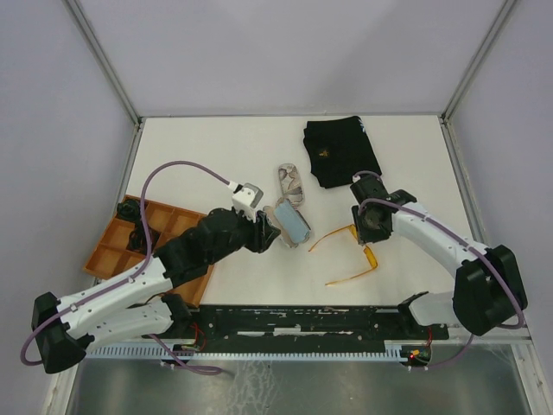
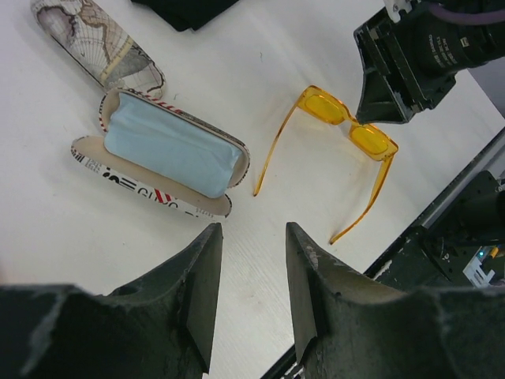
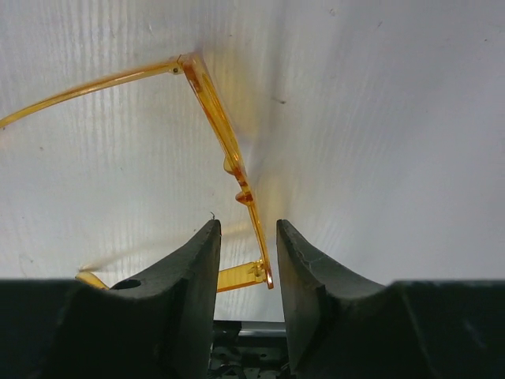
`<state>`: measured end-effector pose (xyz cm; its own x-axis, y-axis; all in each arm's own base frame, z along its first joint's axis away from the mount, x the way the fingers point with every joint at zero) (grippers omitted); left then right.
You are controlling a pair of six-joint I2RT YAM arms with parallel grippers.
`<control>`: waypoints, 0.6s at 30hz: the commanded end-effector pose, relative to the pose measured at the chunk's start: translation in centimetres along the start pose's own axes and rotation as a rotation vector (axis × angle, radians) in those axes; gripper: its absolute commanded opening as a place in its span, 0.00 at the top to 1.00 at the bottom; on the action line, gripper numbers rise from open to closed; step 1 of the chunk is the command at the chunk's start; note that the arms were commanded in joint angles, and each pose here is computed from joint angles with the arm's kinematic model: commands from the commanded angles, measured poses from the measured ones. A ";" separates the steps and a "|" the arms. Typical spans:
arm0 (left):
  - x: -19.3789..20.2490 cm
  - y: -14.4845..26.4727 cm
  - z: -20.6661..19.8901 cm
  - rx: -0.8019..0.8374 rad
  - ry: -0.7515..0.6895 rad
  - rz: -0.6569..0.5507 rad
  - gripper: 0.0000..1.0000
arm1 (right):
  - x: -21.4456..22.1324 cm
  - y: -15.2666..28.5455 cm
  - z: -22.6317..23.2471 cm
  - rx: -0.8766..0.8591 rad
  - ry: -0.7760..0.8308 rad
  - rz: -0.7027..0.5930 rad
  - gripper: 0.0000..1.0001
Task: Organize the sunglasses
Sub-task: Pick up the sunglasses from the center of the board.
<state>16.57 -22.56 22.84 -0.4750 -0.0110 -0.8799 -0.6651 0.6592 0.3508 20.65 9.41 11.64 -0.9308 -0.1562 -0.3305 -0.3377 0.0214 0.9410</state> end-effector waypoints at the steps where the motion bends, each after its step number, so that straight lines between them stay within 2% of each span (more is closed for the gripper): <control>1: 0.1 0.5 -0.6 0.031 0.067 0.010 0.55 | -2.2 0.2 -0.2 -0.014 0.004 -0.027 0.57; 9: -0.7 1.1 -0.3 0.011 0.052 -0.019 0.55 | -1.8 -0.9 0.2 -0.053 -0.007 0.043 0.58; 18: -0.5 1.1 -0.2 0.006 0.047 -0.015 0.55 | -1.9 -1.8 0.0 -0.034 -0.012 0.070 0.67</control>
<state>15.84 -21.88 22.49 -0.5046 -0.0047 -0.8633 -0.6527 0.6566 0.3779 21.68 9.28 9.75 -0.9635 -0.1459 -0.2244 -0.2287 0.0132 0.9734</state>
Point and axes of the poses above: each gripper's point midway between its finger pads, its own y axis back along the fingers, its own z axis along the line the jaws close on, x = y × z, the point moved 5 cm from there along y, back along the fingers, and after that the axes turned 1 degree about y, right-handed, at the moved point
